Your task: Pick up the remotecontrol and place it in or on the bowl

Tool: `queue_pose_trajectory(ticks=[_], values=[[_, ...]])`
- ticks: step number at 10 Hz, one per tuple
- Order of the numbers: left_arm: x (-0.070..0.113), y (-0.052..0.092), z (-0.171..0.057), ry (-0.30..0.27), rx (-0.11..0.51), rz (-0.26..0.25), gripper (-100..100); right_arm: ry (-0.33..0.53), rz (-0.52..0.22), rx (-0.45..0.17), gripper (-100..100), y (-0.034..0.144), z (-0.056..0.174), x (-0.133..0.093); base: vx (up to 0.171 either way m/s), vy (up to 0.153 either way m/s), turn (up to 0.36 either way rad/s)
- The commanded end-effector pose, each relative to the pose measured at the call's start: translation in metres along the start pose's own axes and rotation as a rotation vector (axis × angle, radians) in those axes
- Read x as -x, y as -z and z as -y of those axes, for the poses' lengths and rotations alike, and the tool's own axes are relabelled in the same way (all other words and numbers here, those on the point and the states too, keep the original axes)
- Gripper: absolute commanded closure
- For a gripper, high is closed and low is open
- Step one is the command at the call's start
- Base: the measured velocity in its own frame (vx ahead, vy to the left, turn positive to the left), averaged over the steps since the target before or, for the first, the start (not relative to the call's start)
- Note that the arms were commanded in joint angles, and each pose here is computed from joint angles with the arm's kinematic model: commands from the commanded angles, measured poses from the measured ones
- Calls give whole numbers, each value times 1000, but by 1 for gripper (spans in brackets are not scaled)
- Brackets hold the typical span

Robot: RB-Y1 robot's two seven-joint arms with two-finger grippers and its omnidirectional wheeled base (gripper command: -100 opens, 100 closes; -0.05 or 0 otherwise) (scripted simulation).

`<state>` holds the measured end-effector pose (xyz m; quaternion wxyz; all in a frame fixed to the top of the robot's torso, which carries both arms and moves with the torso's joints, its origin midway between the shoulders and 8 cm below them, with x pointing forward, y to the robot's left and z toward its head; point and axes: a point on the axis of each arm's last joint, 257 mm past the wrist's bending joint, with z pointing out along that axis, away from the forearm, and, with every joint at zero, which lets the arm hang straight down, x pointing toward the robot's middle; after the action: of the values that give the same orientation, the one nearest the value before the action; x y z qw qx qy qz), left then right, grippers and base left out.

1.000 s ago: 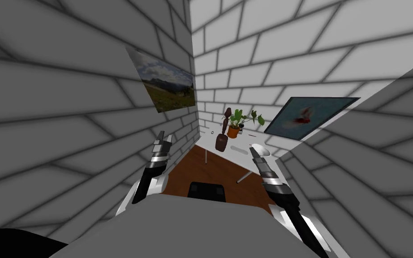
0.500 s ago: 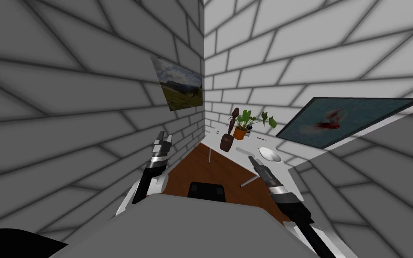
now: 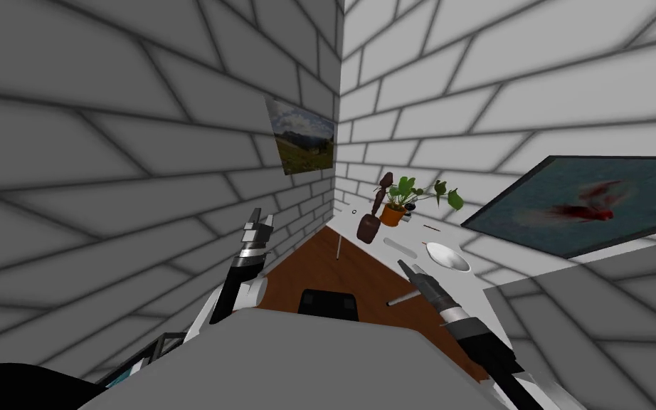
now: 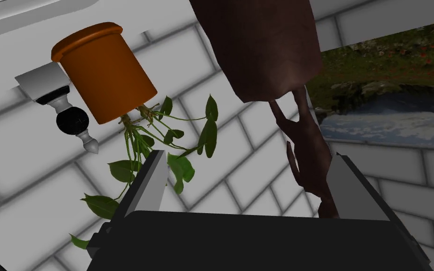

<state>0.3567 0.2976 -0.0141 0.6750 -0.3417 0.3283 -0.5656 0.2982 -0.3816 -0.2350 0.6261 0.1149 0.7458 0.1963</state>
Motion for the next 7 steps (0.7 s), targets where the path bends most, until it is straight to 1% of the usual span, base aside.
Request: queue_pose_trajectory(ticks=[1, 2, 3, 4, 5, 6, 7], values=[[0, 0, 0, 0, 0, 0, 0, 39, -47, -13, -100, 4, 9, -6, -27, -19, 134], [0, 0, 0, 0, 0, 0, 0, 73, -103, -48, -100, 14, 27, -20, -19, -15, 266], [0, 0, 0, 0, 0, 0, 0, 83, -112, -42, -100, 14, 27, -19, -9, -16, 139], [0, 0, 0, 0, 0, 0, 0, 118, -170, -74, -100, 25, 44, -31, -5, -16, 314], [0, 0, 0, 0, 0, 0, 0, 127, -176, -69, -100, 25, 44, -30, -4, -20, 108], [0, 0, 0, 0, 0, 0, 0, 161, -234, -99, -100, 37, 61, -42, -5, -15, 210], [0, 0, 0, 0, 0, 0, 0, 170, -241, -94, -100, 37, 61, -41, -3, -18, 140]])
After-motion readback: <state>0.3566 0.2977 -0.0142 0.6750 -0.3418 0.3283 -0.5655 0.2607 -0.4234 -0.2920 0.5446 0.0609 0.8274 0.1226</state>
